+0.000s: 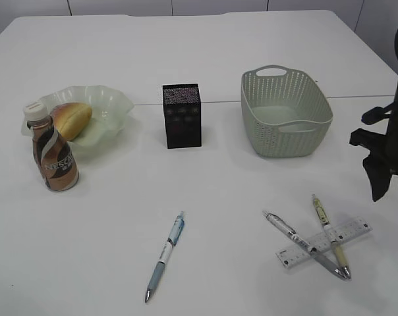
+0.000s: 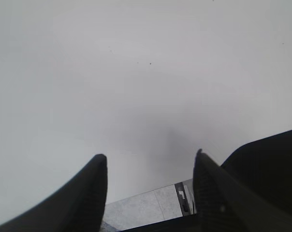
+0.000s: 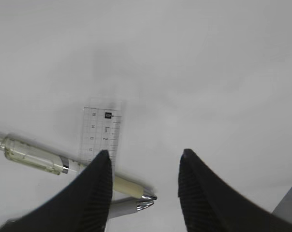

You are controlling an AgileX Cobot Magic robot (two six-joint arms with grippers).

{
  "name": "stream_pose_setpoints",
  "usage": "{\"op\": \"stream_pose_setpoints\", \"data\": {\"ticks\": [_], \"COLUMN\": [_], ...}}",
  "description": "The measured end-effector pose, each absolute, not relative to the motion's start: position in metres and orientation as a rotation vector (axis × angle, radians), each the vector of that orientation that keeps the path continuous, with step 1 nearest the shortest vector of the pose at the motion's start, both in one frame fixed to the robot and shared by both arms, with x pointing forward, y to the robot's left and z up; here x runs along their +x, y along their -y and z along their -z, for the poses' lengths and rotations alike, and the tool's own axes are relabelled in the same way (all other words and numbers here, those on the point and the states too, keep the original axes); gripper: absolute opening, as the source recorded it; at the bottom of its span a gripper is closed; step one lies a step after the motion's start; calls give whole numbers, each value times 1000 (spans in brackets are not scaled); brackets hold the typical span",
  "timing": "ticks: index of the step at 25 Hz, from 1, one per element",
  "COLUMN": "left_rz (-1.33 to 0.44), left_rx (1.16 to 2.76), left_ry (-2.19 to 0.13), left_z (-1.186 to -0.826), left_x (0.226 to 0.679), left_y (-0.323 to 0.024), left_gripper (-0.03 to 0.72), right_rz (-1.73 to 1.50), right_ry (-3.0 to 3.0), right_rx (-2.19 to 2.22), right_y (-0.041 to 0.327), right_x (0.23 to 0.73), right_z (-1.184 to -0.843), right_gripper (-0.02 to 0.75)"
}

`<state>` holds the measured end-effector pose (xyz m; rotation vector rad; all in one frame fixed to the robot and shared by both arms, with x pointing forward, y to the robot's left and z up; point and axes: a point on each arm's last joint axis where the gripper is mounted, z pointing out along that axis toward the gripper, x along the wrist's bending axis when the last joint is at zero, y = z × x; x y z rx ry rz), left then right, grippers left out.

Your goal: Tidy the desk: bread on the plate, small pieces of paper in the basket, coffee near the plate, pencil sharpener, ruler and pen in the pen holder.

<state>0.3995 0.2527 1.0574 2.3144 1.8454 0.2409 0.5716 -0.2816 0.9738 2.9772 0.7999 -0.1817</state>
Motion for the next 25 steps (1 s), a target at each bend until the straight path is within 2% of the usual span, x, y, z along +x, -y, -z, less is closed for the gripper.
{"op": "stream_pose_setpoints", "data": {"ticks": [19, 21, 25], "left_rz": [-241, -241, -241], "left_rx": [2313, 2313, 2313], "left_ry": [-1848, -1848, -1848], "left_z": [-1057, -1057, -1057], "left_x": [399, 399, 399], "left_y": [-253, -253, -253], "left_gripper": [416, 416, 416], "right_rz": [127, 120, 172], "right_ry": [-798, -790, -755], "right_rx": [2961, 2981, 3064], "right_y": [282, 281, 274], "right_x": [575, 575, 578], "right_z": [-974, -973, -958], "right_gripper": [334, 354, 452]}}
